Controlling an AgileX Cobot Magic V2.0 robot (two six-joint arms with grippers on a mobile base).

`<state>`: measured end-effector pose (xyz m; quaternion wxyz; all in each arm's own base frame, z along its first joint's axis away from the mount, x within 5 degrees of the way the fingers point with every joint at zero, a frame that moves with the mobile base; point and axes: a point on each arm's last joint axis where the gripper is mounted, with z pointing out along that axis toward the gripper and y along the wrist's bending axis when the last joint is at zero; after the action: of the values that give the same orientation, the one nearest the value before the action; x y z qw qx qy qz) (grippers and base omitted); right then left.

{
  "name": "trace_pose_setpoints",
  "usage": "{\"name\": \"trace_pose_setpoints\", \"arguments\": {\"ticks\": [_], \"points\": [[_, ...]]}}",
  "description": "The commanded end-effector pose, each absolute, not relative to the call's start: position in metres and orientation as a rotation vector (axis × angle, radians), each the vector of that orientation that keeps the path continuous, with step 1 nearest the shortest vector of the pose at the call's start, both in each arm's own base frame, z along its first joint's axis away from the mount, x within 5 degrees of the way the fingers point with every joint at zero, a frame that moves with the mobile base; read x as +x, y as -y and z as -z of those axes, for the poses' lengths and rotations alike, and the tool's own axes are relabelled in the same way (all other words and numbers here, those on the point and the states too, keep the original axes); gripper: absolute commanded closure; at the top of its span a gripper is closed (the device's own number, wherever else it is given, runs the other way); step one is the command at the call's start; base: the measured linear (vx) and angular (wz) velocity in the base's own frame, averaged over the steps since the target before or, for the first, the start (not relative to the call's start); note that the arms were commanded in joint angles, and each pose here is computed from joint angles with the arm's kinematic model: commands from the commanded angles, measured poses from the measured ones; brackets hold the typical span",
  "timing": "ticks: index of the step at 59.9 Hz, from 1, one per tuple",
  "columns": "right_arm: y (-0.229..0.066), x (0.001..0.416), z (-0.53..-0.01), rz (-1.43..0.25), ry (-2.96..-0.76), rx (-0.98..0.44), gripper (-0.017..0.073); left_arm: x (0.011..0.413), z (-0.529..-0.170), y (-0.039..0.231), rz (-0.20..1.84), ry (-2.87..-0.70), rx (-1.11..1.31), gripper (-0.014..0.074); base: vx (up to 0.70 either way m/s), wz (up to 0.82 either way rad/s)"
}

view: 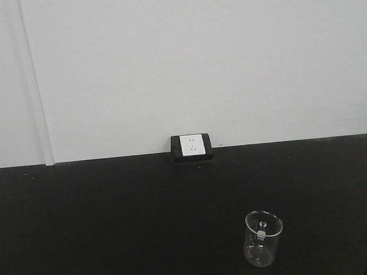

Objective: Grab transparent chemical and place on left bench
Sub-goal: 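Raise the right arm holding the pipette away from the beaker, then drive the base to the bench with the white bins, holding the pipette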

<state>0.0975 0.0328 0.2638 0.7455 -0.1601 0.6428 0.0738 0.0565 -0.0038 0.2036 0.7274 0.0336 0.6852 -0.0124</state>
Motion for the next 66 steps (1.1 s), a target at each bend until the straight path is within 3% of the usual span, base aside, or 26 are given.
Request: {"name": "trace_pose_setpoints", "arguments": {"ticks": [1, 66], "points": [[-0.0353, 0.0966, -0.2795, -0.189, -1.312, -0.353, 0.0562, 0.0550, -0.2063, 0.0036, 0.035, -1.429, 0.064, 0.0597, -0.17, -0.06], [-0.0353, 0.0967, -0.2794, -0.189, -1.313, -0.353, 0.0562, 0.0550, -0.2063, 0.0036, 0.035, -1.429, 0.064, 0.0597, -0.25, 0.13]]}}
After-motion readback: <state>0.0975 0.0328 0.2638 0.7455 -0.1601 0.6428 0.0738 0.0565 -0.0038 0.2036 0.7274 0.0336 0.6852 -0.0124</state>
